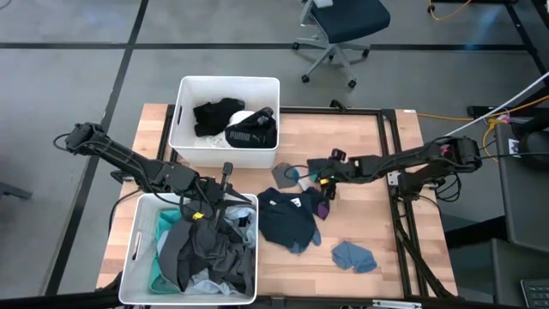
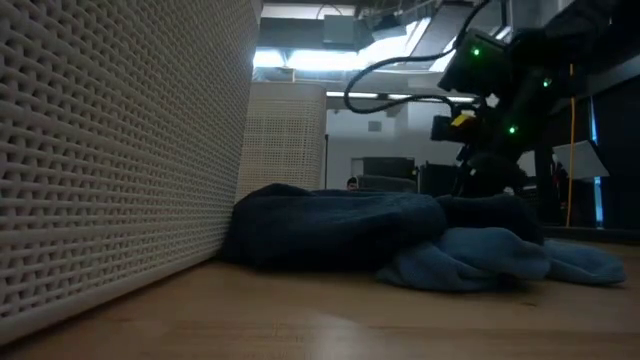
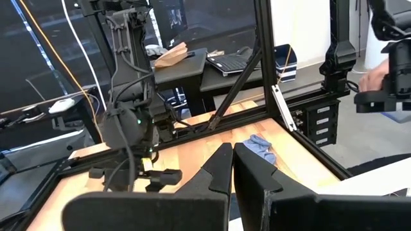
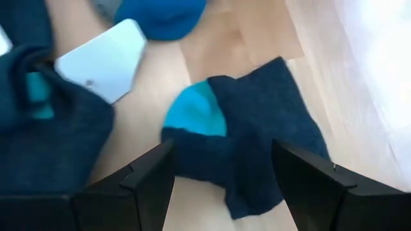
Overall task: Sort clothes
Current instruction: Put the top dark blue sock into the bottom laundry organizer
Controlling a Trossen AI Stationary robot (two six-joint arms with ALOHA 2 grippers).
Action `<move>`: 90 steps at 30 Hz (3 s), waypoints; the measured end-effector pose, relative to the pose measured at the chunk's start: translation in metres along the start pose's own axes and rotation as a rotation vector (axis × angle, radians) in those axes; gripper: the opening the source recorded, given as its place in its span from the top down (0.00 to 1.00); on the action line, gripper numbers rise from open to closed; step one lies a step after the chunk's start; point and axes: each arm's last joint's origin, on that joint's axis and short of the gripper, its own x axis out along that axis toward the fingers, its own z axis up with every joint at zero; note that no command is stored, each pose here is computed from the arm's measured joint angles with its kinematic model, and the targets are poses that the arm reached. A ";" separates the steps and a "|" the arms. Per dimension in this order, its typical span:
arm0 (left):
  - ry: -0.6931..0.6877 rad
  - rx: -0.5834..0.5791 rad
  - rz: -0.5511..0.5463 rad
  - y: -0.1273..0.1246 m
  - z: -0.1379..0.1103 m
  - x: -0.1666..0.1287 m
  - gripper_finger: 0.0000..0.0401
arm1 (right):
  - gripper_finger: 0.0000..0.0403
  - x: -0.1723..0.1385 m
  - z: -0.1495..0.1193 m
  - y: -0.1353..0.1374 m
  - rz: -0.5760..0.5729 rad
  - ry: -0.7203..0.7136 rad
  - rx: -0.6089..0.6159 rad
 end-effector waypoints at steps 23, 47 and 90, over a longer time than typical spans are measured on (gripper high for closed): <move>0.000 -0.001 0.000 0.000 0.000 0.000 0.99 | 0.86 0.024 -0.018 -0.001 -0.024 0.030 0.007; -0.017 -0.008 -0.016 -0.003 0.004 -0.005 0.99 | 0.96 -0.023 0.063 0.021 -0.136 -0.042 -0.137; -0.019 0.001 -0.062 -0.016 0.018 -0.040 0.99 | 0.95 -0.085 0.190 0.177 0.461 -1.045 -0.275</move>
